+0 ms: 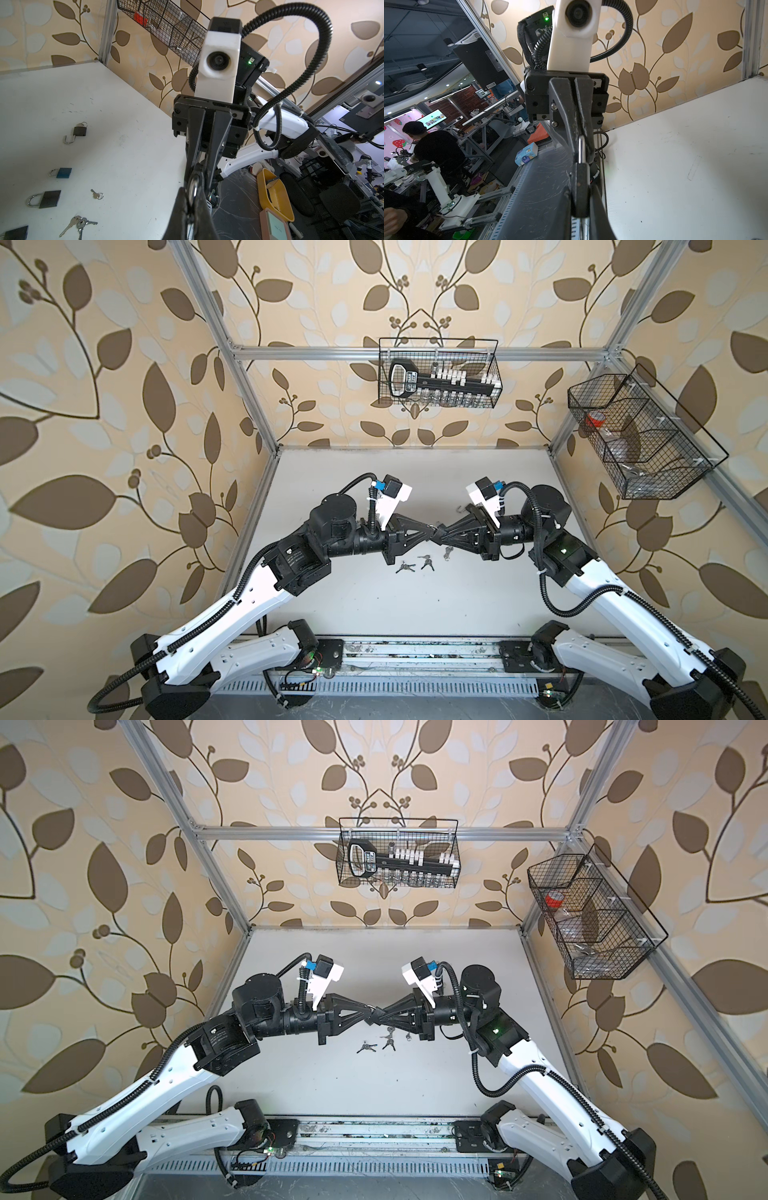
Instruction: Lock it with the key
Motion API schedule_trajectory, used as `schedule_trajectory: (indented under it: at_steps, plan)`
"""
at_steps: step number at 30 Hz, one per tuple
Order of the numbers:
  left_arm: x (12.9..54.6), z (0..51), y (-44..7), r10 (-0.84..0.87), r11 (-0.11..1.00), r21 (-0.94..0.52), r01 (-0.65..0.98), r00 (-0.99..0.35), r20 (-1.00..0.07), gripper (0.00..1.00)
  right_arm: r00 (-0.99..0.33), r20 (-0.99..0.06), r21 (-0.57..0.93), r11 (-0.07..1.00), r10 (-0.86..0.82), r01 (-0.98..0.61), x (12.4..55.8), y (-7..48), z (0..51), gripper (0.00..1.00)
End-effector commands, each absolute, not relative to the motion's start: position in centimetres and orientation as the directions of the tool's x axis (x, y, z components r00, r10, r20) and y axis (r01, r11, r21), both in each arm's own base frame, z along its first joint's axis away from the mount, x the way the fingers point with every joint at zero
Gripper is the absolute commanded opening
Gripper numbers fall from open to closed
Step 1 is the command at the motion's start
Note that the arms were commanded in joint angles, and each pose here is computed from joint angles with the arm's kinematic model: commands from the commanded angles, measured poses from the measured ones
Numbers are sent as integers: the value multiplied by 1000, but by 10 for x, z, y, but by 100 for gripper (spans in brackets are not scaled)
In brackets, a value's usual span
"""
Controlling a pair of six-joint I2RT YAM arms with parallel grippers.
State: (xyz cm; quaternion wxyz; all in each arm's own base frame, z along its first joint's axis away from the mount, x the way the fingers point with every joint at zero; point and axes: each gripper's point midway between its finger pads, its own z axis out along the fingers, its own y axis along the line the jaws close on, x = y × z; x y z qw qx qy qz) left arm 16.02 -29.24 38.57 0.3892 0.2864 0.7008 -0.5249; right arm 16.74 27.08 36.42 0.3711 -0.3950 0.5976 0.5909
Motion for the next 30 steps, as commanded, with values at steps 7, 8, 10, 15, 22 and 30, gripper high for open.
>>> schedule_trajectory:
  at_steps: [7,8,10,15,22,30]
  plan:
    - [194,399,-264,-107,516,-490,702,-515,-850,0,-269,-961,232,340,-65,-911,204,260,341,54]
    - [198,399,-260,-116,542,-489,683,-516,-849,0,-254,-965,213,391,-56,-895,210,257,338,56]
    - [204,397,-255,-133,578,-491,652,-518,-845,0,-227,-974,192,457,-22,-869,216,252,336,57]
    - [209,398,-253,-151,597,-496,631,-518,-842,0,-162,-986,162,535,47,-829,222,256,329,56]
    - [206,398,-255,-144,585,-498,640,-523,-840,0,-128,-989,147,537,72,-831,226,281,327,52]
    - [204,398,-257,-142,572,-505,646,-528,-837,0,-128,-988,152,553,82,-819,235,290,325,46]
